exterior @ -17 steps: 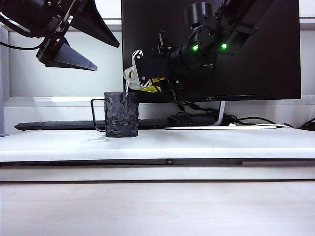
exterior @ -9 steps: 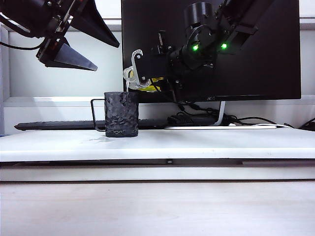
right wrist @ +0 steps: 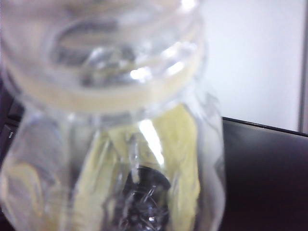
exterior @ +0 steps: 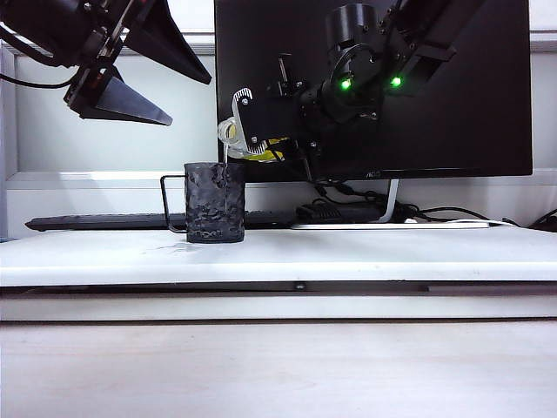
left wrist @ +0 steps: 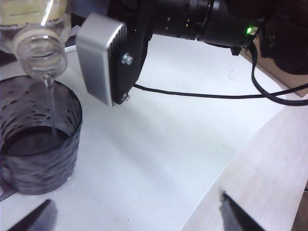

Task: Carefully pick up the bottle and pour some water from the bottle into the cup.

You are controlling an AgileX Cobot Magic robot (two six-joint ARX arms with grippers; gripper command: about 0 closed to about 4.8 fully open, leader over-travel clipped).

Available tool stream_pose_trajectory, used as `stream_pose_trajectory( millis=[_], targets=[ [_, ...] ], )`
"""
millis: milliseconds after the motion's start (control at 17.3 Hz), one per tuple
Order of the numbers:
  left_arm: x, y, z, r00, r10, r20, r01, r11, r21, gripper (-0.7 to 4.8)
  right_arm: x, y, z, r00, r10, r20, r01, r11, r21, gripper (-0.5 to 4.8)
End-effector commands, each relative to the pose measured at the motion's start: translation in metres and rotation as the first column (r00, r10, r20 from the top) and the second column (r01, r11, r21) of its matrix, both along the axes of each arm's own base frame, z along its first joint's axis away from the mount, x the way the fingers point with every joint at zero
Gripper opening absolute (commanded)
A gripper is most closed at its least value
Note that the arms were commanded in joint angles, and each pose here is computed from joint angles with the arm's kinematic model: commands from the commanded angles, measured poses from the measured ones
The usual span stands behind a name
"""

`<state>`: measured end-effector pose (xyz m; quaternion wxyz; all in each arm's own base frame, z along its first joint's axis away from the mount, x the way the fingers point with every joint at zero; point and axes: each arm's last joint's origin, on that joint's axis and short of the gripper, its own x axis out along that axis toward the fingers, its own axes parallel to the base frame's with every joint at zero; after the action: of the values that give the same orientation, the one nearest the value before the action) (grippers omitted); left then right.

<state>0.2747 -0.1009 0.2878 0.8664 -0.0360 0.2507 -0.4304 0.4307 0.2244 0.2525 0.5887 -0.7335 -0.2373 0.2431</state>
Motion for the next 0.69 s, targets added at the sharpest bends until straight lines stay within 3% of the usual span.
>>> stream_pose_trajectory(
  millis=[58, 693],
  targets=[
    [-0.0001, -0.0002, 0.002, 1.0, -0.01, 0.017, 0.01, 1.0, -0.002, 4.79, -0.001, 0.0005, 0.0119, 0.998, 0.006, 0.062, -0.008, 1.0, 0.022, 1.48],
    [-0.0002, -0.0001, 0.0019, 1.0, -0.01, 0.017, 0.01, 1.0, -0.001, 4.79, -0.0006, -0.0001, 0.0146, 0.995, -0.02, 0.1, 0.018, 1.0, 0.018, 1.48]
  ],
)
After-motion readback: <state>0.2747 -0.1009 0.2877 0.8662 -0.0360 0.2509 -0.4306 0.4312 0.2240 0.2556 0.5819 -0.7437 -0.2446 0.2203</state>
